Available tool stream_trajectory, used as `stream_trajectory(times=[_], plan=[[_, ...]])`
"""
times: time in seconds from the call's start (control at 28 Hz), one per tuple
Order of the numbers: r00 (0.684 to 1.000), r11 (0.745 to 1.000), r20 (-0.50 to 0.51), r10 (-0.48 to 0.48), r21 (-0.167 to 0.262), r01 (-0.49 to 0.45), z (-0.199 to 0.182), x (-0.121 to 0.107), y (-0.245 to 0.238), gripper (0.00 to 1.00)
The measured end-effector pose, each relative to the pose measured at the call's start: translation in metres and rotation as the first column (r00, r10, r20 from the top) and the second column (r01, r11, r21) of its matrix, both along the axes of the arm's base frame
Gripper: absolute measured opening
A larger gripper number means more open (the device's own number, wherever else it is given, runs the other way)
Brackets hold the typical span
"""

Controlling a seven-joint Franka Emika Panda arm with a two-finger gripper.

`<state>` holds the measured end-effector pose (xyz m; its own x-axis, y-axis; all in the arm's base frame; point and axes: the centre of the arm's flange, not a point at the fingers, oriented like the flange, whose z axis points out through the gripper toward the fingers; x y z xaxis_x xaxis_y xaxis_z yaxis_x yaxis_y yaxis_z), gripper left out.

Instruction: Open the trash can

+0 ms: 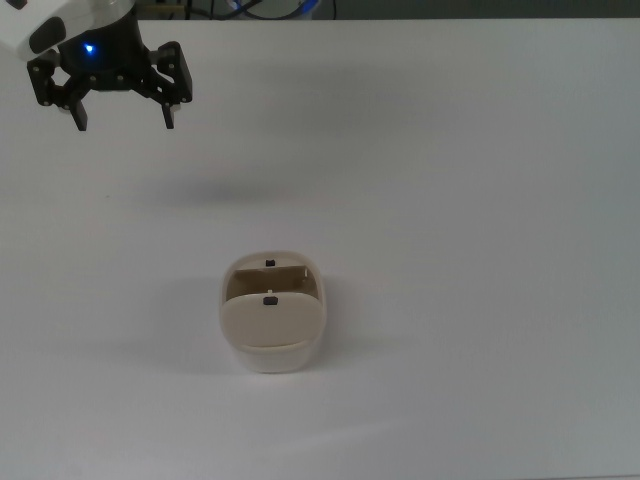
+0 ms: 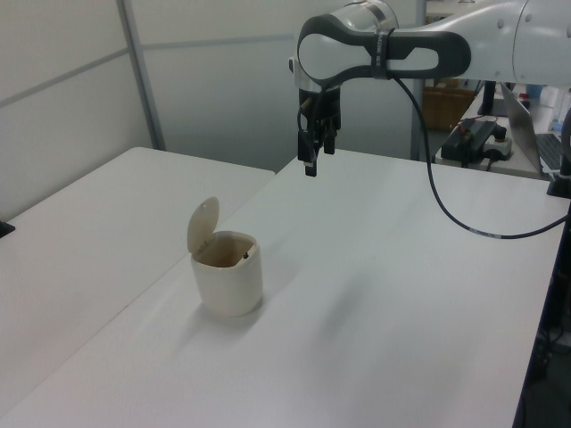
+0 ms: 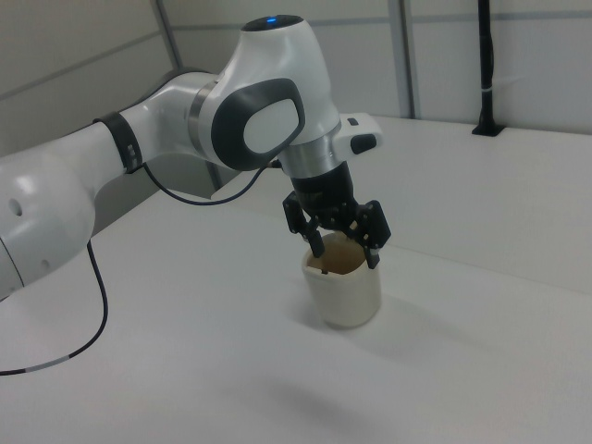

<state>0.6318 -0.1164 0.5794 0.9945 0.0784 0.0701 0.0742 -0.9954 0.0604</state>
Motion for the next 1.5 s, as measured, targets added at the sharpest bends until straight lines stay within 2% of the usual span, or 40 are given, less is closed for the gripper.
stream_trajectory(times=[1.5], plan=[[1.000,1.000,-0.012,-0.001,0.002,0.001,-0.0058,-0.0004,-0.0007,1.00]])
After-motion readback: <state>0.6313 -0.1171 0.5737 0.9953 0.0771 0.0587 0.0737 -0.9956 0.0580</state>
